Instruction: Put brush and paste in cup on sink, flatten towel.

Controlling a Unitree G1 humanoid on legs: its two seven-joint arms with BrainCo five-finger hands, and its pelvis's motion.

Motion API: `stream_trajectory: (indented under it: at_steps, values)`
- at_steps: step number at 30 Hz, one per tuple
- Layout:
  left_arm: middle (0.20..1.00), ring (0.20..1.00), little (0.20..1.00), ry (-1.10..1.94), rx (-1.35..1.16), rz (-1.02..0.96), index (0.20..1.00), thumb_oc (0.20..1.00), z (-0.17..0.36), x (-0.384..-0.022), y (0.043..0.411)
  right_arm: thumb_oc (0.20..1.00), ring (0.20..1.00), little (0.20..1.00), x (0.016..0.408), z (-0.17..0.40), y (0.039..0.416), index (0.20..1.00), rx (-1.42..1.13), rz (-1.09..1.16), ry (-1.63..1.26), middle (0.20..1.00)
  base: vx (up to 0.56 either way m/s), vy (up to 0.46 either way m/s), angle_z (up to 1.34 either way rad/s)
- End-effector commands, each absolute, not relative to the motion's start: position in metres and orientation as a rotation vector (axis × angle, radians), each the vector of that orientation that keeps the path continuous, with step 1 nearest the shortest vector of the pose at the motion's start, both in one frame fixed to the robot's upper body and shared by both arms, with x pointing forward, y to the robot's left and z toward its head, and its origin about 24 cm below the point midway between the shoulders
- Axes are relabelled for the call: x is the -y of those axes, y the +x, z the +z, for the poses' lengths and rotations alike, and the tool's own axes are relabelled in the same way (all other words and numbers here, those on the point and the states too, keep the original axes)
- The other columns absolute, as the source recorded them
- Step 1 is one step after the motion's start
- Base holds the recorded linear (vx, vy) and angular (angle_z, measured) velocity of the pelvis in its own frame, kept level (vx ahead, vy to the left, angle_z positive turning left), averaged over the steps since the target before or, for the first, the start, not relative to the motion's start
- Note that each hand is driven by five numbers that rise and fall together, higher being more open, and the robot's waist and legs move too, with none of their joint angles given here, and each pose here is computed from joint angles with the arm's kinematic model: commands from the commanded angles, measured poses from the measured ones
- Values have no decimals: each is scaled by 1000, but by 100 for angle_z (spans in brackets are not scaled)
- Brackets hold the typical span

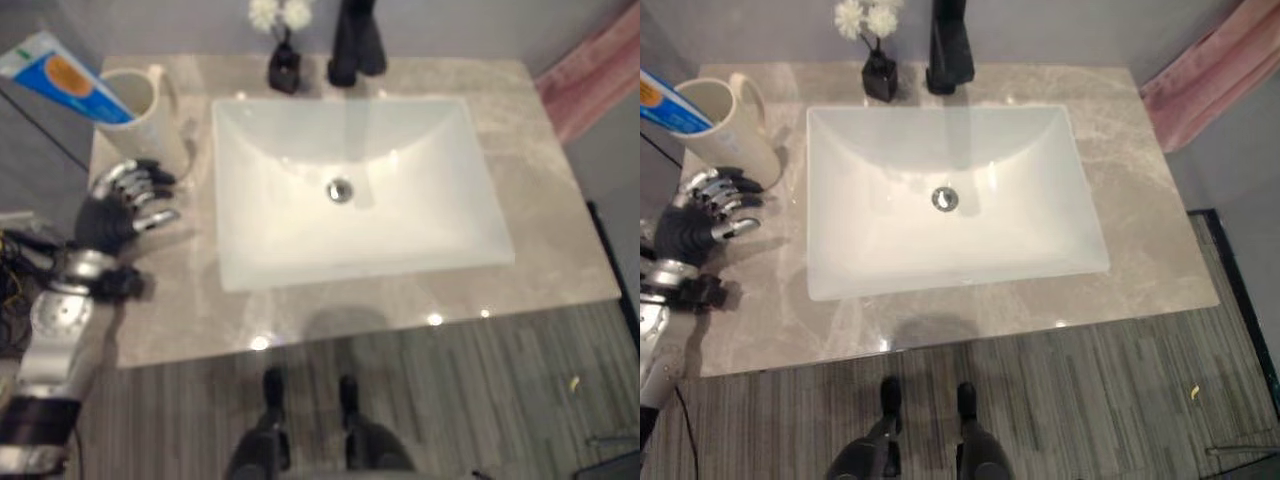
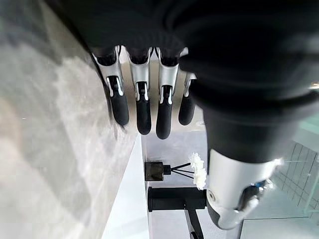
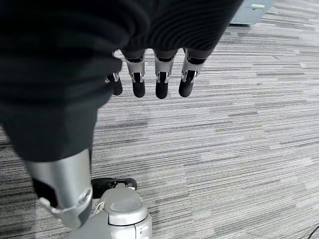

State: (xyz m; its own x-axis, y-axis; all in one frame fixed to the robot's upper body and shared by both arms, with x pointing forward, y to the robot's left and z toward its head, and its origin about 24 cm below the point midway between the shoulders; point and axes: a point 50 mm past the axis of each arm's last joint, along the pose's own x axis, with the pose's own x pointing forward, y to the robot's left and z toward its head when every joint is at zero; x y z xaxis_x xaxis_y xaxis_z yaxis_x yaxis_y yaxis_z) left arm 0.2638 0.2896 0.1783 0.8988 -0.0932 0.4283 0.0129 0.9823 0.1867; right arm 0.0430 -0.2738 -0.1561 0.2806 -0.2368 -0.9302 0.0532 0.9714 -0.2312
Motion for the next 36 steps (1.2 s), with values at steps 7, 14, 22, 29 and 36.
stream_trajectory:
  at_steps: [7,14,22,29,36]
  values:
    - [1000,1000,1000,218,455,19,1000,1000,180,-300,274,1000,1000,1000,298,-145,57,1000,-1225,-238,-237,1000,0,-1,-1]
    - [1000,1000,1000,236,506,38,1000,1000,198,-305,275,1000,1000,1000,300,-145,52,1000,-1237,-236,-239,1000,0,-1,-2]
    - [1000,1000,1000,196,584,60,1000,1000,220,-305,283,1000,1000,1000,302,-143,58,1000,-1224,-224,-265,1000,8,5,-1]
    - [1000,1000,1000,212,625,45,1000,1000,235,-299,290,1000,1000,1000,306,-139,65,1000,-1196,-222,-281,1000,18,7,0]
    - [1000,1000,1000,221,658,26,1000,1000,246,-291,295,1000,1000,1000,307,-138,67,1000,-1184,-223,-286,1000,7,1,1]
